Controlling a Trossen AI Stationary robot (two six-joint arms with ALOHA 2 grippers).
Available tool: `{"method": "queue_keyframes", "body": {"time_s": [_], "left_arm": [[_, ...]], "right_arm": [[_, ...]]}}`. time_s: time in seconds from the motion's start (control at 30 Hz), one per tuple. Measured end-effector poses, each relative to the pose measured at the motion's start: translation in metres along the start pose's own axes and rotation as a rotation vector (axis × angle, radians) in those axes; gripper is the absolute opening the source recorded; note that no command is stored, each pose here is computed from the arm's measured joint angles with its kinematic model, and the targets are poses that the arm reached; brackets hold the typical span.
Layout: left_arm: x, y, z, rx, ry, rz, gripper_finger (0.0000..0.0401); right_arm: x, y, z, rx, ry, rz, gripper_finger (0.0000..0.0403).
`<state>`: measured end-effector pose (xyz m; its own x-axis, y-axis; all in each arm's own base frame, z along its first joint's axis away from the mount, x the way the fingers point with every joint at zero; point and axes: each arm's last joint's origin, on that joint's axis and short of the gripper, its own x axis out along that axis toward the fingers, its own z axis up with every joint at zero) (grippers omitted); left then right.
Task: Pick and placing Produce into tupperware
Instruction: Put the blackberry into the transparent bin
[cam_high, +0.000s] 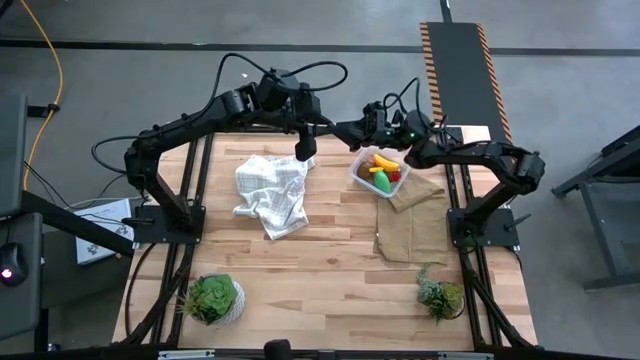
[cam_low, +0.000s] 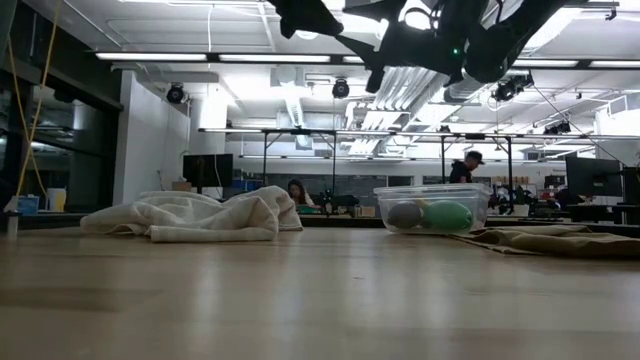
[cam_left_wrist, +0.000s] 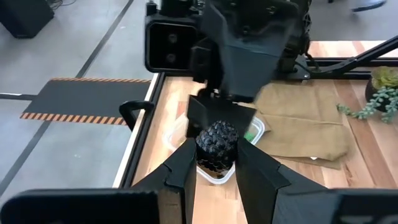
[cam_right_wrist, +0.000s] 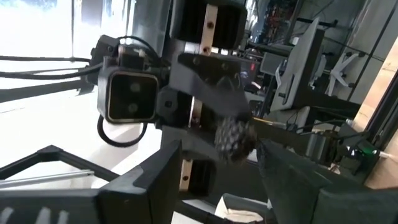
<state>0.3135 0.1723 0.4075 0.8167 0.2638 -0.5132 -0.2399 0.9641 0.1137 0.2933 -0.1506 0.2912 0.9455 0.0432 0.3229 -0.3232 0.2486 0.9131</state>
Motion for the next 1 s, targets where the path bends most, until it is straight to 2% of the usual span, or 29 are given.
{"method": "queue_keyframes", "body": {"time_s": [0.37, 0.73, 1.0], "left_arm": [[0.0, 0.0002, 0.0002, -0.008, -0.001, 0.009, 0.0083], [-0.0001, -0.0002, 0.0006, -0.021, -0.006, -0.005, 0.0083], [-0.0001, -0.0005, 0.0007, -0.027, -0.008, -0.014, 0.0083]], "right_arm": [[0.0004, -0.0006, -0.0011, 0.005, 0.006, -0.005, 0.0196], [0.0004, -0.0009, -0.0013, 0.003, 0.01, -0.007, 0.0136], [0.0004, -0.0009, -0.0014, -0.001, 0.011, -0.007, 0.0124]]}}
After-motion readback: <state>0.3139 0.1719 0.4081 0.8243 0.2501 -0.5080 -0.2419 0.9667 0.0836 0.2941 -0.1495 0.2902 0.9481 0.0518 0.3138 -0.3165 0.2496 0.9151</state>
